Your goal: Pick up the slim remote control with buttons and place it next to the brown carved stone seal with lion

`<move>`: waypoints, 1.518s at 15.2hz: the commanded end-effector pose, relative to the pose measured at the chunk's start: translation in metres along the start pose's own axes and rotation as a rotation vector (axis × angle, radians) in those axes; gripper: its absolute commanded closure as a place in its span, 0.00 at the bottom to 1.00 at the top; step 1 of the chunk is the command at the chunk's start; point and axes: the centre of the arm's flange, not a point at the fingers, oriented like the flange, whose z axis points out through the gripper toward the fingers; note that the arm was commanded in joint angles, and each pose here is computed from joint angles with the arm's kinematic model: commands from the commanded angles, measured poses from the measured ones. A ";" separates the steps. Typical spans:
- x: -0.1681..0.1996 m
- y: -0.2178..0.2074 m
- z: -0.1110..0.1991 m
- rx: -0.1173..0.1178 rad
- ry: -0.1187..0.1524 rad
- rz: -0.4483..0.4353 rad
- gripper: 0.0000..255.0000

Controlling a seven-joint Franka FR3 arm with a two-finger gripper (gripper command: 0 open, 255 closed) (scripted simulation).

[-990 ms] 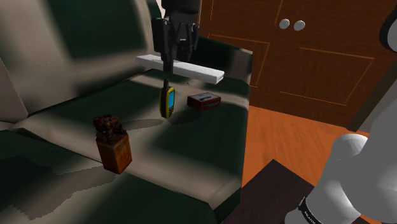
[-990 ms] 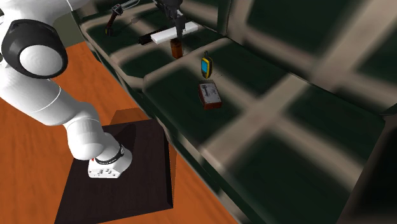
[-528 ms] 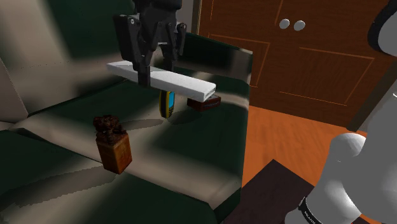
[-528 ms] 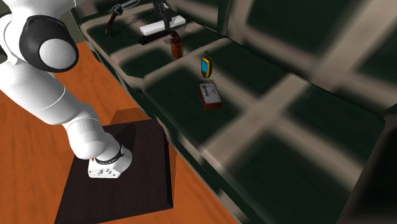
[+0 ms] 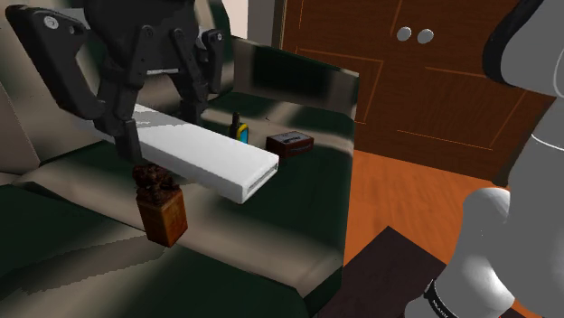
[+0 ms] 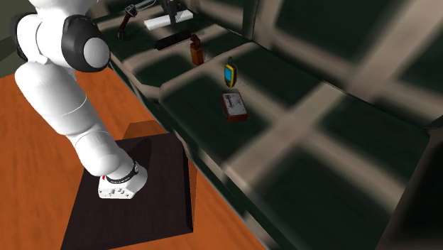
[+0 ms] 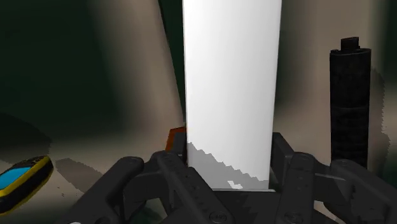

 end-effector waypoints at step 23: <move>-0.016 -0.067 0.102 0.001 0.000 0.003 1.00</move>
